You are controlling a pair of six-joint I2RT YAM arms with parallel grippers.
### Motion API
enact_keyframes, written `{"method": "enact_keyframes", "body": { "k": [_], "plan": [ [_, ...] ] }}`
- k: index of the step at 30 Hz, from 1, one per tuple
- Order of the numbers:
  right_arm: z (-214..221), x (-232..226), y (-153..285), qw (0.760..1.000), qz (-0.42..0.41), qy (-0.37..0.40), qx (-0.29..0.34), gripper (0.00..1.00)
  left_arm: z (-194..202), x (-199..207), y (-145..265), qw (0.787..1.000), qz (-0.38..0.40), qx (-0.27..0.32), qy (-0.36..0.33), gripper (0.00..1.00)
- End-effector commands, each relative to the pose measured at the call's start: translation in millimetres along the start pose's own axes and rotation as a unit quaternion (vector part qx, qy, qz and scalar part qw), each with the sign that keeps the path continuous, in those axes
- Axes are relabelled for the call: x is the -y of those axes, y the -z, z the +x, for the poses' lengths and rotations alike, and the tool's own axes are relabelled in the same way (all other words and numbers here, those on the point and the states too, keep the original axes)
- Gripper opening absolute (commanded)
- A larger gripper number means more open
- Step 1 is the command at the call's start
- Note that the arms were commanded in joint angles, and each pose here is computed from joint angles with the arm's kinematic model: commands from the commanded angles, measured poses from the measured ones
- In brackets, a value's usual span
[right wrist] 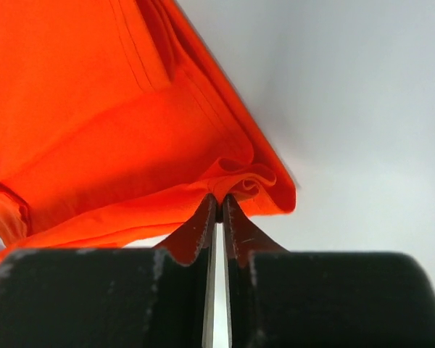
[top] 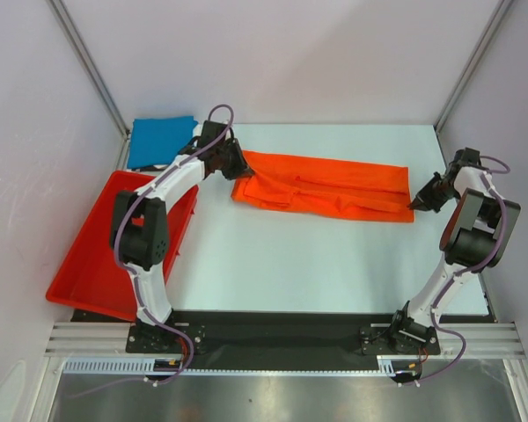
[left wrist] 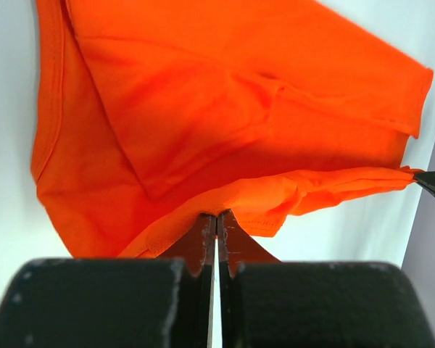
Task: Fold and stack the t-shirts
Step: Fold the tshirt
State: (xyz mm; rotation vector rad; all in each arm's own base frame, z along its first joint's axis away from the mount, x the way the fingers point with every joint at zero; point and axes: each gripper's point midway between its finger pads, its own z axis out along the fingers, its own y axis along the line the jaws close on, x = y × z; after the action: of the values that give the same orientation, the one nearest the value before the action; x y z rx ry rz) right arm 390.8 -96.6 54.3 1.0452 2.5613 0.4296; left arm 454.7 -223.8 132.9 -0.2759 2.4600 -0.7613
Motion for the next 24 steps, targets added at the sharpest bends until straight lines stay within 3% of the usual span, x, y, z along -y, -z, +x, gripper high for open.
{"method": "enact_keyframes", "body": {
  "k": [1, 3, 8, 24],
  "plan": [
    [-18, -14, 2, 1.0, -0.012, 0.002, 0.007, 0.07, -24, 11, -5, 0.999, 0.017, 0.028, 0.013, 0.0],
    [-23, -17, 0, 1.0, -0.015, 0.001, 0.007, 0.0, -25, 11, -8, 0.999, 0.016, 0.026, 0.018, 0.0],
    [-33, -20, -7, 1.0, -0.015, -0.002, 0.004, 0.0, -29, 11, -16, 0.999, 0.014, 0.027, 0.021, 0.0],
    [-50, -27, -20, 1.0, -0.029, -0.005, -0.006, 0.09, -39, -4, -29, 0.998, -0.004, 0.036, 0.044, 0.0]
  ]
}}
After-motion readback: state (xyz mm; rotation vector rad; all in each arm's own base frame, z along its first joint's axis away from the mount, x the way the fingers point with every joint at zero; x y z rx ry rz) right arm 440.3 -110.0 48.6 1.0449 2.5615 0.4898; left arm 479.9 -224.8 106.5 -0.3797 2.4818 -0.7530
